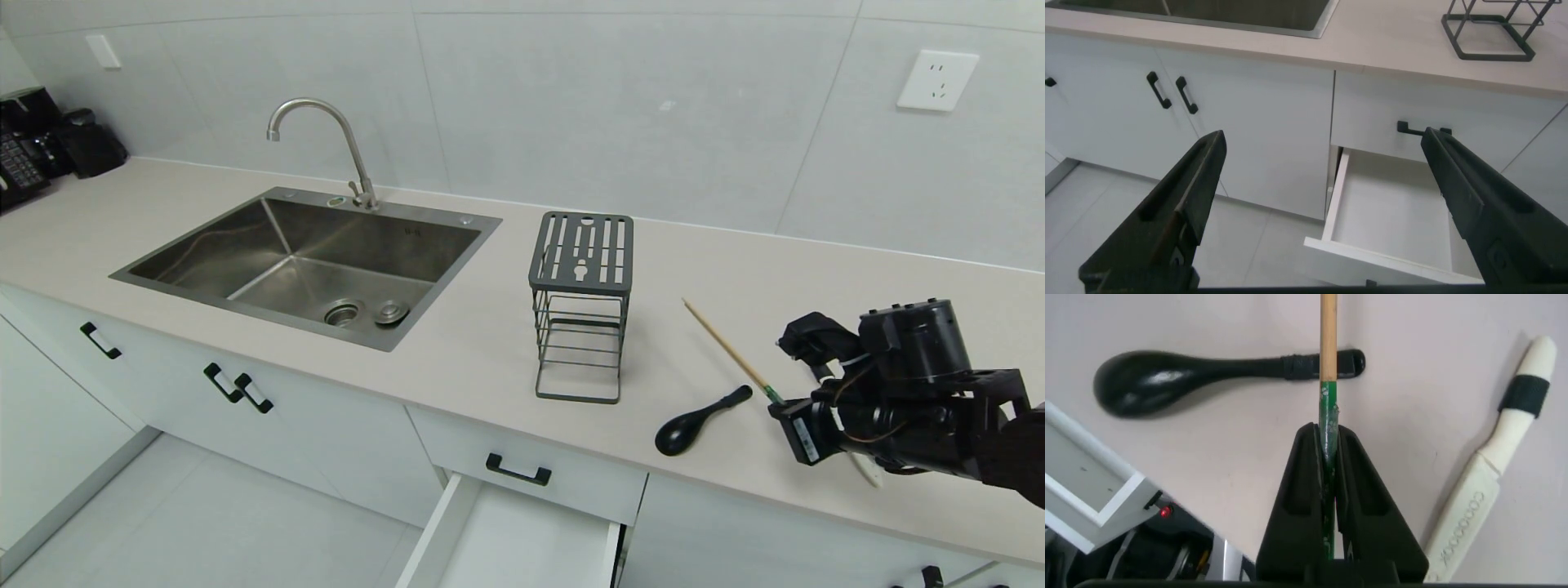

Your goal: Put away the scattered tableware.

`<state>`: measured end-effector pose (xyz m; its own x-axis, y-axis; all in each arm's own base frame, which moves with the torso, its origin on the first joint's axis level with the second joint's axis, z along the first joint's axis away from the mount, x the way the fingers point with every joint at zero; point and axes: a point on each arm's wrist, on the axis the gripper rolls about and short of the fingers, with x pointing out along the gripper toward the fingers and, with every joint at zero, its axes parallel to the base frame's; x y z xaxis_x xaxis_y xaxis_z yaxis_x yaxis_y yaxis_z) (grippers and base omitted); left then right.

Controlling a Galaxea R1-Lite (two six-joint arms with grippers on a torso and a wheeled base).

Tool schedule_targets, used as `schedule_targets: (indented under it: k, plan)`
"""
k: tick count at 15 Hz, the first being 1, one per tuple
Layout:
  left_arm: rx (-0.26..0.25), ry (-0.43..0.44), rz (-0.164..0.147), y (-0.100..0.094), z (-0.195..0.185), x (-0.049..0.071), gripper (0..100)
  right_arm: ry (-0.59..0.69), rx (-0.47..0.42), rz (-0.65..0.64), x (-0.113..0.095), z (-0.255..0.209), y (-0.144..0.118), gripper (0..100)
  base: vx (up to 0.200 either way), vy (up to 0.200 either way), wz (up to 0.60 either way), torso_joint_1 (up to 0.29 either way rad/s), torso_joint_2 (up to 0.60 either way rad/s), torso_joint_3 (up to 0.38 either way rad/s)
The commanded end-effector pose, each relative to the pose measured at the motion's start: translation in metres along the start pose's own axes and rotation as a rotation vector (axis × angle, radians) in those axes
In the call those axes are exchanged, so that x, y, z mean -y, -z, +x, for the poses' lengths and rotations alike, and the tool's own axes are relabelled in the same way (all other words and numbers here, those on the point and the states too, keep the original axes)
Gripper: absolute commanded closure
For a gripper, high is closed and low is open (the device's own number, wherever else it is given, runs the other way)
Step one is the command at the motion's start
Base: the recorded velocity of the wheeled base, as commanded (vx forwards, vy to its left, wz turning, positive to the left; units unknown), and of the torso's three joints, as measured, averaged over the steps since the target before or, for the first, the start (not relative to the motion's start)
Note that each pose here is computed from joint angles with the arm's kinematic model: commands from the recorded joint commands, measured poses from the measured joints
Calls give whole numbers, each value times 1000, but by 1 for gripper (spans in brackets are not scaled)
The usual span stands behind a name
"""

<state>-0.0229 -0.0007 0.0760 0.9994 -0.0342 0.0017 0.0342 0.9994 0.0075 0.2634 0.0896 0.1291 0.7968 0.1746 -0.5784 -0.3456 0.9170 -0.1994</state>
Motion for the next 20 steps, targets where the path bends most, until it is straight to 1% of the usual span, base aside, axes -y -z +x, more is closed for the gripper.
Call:
schedule_targets:
  k: [1,4,5,6,11,15,18,20]
  plan:
    - [0,-1,0,0,0,0,0,0,60,-3,1,-20,-5,100,0,0,0,0,0,0]
    - [0,-1,-1,0,0,0,0,-24,126,-14,-2,-36,-10,100,0,0,0,0,0,0]
    - [0,-1,0,0,0,0,0,-31,161,-58,-1,-49,-8,100,0,0,0,0,0,0]
    - [0,-1,0,0,0,0,0,-38,180,-68,-1,-57,-5,100,0,0,0,0,0,0]
    - [0,-1,0,0,0,0,0,-45,201,-112,-2,-86,19,100,0,0,0,0,0,0]
    - [0,-1,0,0,0,0,0,-40,253,-135,0,-96,14,100,0,0,0,0,0,0]
    - [0,-1,0,0,0,0,0,-63,307,-184,0,-99,9,100,0,0,0,0,0,0]
    - [1,-1,0,0,0,0,0,-123,335,-203,-7,-103,8,100,0,0,0,0,0,0]
